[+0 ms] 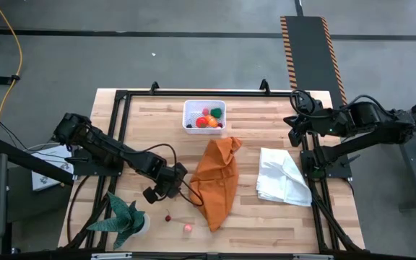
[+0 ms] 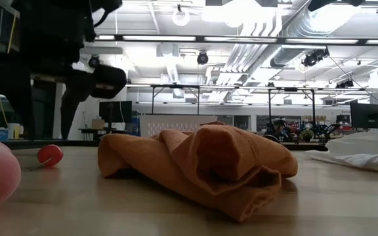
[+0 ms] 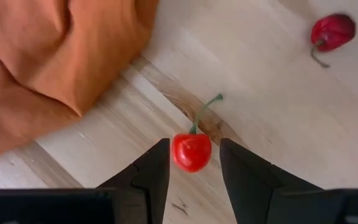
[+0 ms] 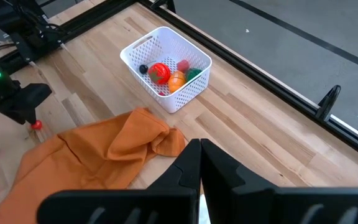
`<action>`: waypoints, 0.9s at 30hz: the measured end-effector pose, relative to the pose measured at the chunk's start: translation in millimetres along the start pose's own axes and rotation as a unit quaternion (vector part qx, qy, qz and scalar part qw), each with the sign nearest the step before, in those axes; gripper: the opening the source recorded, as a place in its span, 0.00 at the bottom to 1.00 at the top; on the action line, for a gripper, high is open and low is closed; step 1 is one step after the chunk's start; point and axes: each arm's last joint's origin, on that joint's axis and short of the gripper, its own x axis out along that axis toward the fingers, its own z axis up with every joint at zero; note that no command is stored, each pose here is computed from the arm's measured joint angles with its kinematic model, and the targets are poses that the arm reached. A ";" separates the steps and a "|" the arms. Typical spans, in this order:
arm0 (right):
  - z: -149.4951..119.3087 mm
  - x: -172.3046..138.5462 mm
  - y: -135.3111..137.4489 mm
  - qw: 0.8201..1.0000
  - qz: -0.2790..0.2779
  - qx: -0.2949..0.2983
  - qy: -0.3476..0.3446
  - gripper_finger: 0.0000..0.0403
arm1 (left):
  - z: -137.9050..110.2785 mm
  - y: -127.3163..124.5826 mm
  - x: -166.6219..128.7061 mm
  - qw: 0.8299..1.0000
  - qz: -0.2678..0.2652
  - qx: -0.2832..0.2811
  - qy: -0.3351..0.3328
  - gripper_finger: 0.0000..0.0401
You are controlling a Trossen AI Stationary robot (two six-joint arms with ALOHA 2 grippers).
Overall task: Pick and placing Produce into tupperware
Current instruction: Put the top red cherry into the white basket
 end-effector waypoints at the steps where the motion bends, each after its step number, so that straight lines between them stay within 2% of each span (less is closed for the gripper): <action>1: 0.0 0.0 0.0 1.000 0.000 0.000 0.000 0.00 | -0.8 -0.3 0.7 1.000 -0.002 -0.001 0.004 0.33; 20: -0.6 -0.1 -0.5 1.000 -0.002 -0.002 0.002 0.00 | -10.9 20.0 9.2 0.999 0.002 -0.052 0.009 0.33; 27: -0.9 -0.2 -0.8 1.000 -0.003 -0.003 0.003 0.00 | -10.7 19.8 9.0 0.998 -0.018 -0.052 -0.003 0.33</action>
